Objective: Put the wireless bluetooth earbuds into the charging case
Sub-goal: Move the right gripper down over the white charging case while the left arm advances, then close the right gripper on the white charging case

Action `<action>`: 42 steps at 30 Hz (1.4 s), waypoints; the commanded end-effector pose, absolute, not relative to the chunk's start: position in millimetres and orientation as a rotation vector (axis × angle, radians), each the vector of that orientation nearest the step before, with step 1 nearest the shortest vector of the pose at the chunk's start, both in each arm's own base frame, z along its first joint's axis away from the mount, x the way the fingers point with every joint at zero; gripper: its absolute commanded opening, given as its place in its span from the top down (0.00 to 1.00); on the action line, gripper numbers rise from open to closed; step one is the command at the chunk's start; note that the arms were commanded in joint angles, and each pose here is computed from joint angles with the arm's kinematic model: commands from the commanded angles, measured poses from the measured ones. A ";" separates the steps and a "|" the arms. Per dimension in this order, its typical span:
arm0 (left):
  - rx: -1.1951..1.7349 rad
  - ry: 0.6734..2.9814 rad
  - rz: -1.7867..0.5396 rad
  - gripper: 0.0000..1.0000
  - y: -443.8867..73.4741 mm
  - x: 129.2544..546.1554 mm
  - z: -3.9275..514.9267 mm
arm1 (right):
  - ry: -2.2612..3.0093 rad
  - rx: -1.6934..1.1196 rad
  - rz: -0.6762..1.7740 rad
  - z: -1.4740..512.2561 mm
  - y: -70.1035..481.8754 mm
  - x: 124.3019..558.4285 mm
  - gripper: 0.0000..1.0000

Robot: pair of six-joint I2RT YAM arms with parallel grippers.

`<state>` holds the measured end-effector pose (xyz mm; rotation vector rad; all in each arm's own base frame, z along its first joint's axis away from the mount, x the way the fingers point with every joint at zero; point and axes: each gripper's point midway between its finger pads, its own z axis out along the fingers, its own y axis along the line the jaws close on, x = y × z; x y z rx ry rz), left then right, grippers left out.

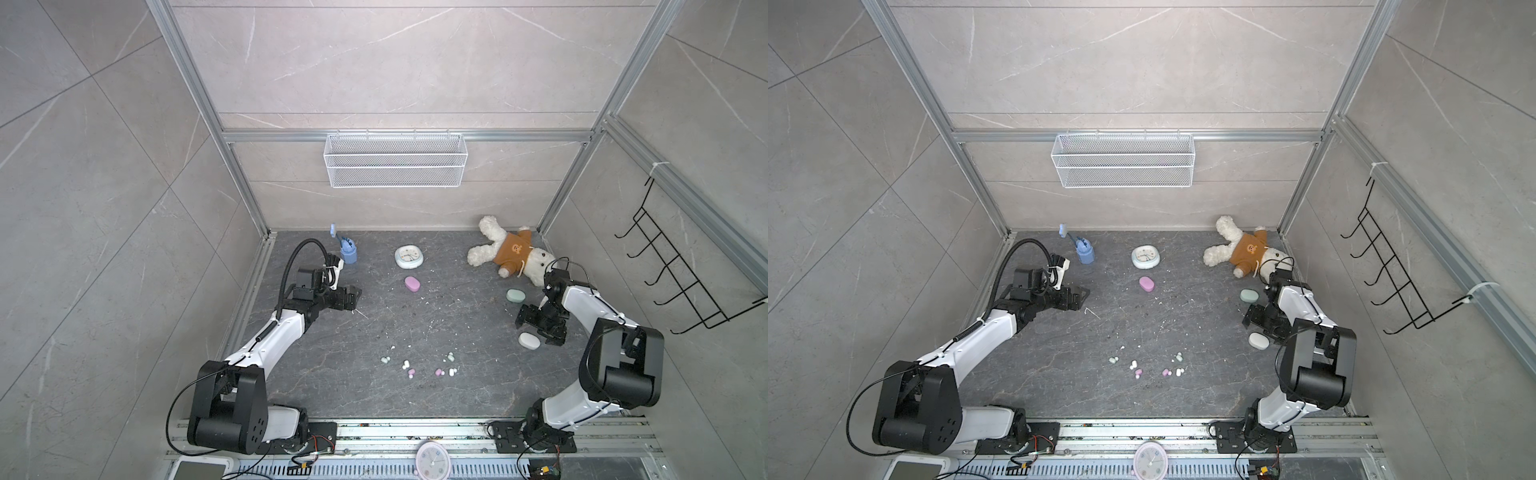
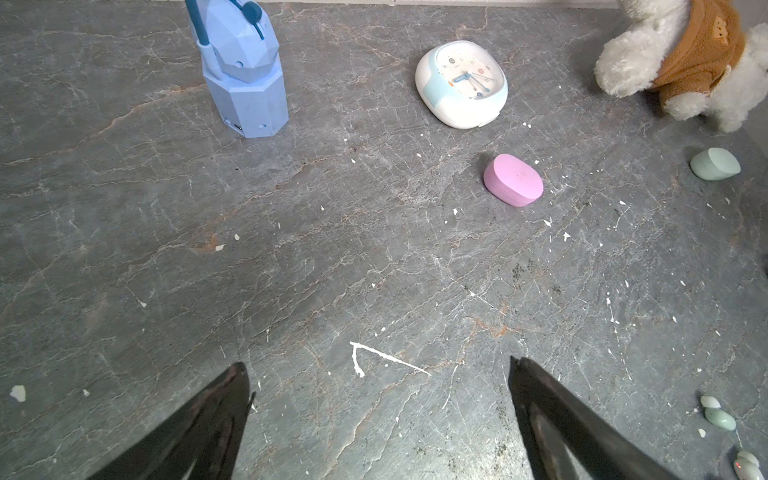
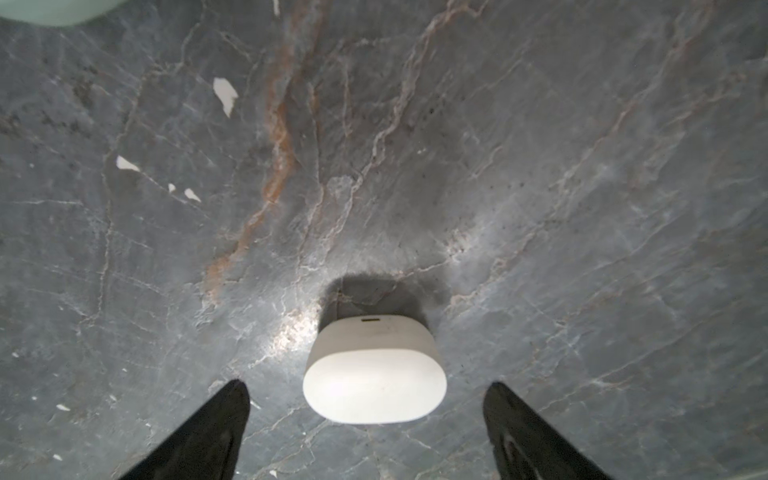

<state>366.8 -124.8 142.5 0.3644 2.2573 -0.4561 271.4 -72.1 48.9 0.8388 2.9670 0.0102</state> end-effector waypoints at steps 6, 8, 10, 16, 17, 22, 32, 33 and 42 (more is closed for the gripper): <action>0.419 2.173 -0.481 0.00 -134.5 368.5 173.8 | 3.018 0.912 0.045 35.5 -65.0 258.3 0.15; 0.420 2.176 -0.480 0.00 -134.3 367.3 172.5 | 3.033 0.921 0.063 30.8 -62.8 257.6 0.17; 0.422 2.176 -0.478 0.00 -133.9 367.0 172.4 | 3.043 0.932 0.064 27.4 -62.3 256.4 0.18; 0.429 2.175 -0.475 0.00 -133.8 365.6 172.6 | 3.061 0.950 0.060 21.7 -62.3 254.6 0.20; 0.427 2.178 -0.474 0.00 -133.4 365.5 171.7 | 3.062 0.951 0.055 21.1 -62.7 254.8 0.21; 0.427 2.173 -0.470 0.00 -133.2 365.4 173.6 | 3.056 0.954 0.040 20.3 -65.0 256.8 0.26; 0.428 2.176 -0.461 0.01 -131.9 364.2 174.5 | 3.059 0.953 0.053 18.3 -63.7 257.6 0.37; 0.428 2.175 -0.462 0.01 -132.0 364.3 175.0 | 3.055 0.952 0.053 18.9 -63.8 258.1 0.39; 0.420 2.179 -0.491 0.01 -135.1 361.4 177.7 | 3.040 0.918 0.111 26.2 -55.2 257.5 0.49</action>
